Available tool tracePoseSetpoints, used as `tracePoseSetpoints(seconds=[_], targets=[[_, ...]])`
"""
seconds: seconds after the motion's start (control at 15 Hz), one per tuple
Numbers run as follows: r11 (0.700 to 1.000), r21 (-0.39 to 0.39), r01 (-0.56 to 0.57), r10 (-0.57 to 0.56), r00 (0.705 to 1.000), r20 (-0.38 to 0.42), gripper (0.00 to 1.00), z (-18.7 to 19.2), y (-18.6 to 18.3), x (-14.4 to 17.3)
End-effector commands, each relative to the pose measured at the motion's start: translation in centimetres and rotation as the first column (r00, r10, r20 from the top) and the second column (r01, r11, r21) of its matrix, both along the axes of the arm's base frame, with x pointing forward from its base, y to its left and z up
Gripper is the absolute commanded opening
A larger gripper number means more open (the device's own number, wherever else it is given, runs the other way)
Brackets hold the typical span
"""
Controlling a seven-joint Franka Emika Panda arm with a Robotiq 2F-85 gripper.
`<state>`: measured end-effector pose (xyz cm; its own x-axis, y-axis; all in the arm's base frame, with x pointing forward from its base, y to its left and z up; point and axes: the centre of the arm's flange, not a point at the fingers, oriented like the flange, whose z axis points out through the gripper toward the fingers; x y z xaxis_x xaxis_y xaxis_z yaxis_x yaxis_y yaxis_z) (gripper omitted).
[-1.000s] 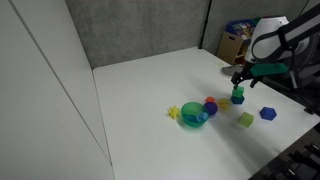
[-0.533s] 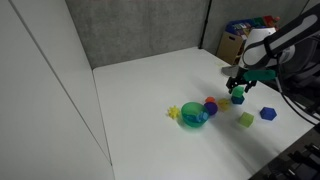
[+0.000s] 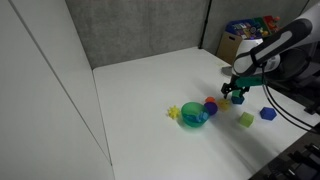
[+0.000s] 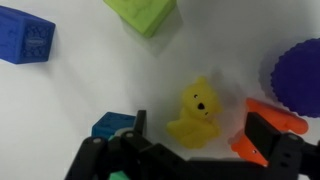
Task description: Pick up the yellow toy on the right and put it in the bowl
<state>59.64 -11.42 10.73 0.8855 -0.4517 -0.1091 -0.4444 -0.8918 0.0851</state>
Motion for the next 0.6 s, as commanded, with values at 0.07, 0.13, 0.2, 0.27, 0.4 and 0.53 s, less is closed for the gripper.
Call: tracePoseSetpoints(seconds=[0.07, 0.13, 0.2, 0.27, 0.4, 0.53], targets=[[1.000, -0.021, 0.023, -0.023, 1.000, -0.011, 1.00, -3.8, 0.0, 1.9], [0.999, -0.028, 0.023, -0.024, 1.000, -0.017, 1.00, -4.5, 0.1, 1.9], [0.999, -0.034, 0.025, -0.026, 0.999, -0.022, 1.00, -5.1, 0.1, 2.0], [0.999, -0.039, 0.026, -0.027, 0.999, -0.027, 1.00, -5.7, 0.2, 2.1], [0.998, -0.051, 0.024, -0.026, 0.999, -0.031, 1.00, -6.6, 0.4, 2.4], [0.998, -0.060, 0.025, -0.027, 0.999, -0.030, 1.00, -7.0, 0.5, 2.8]])
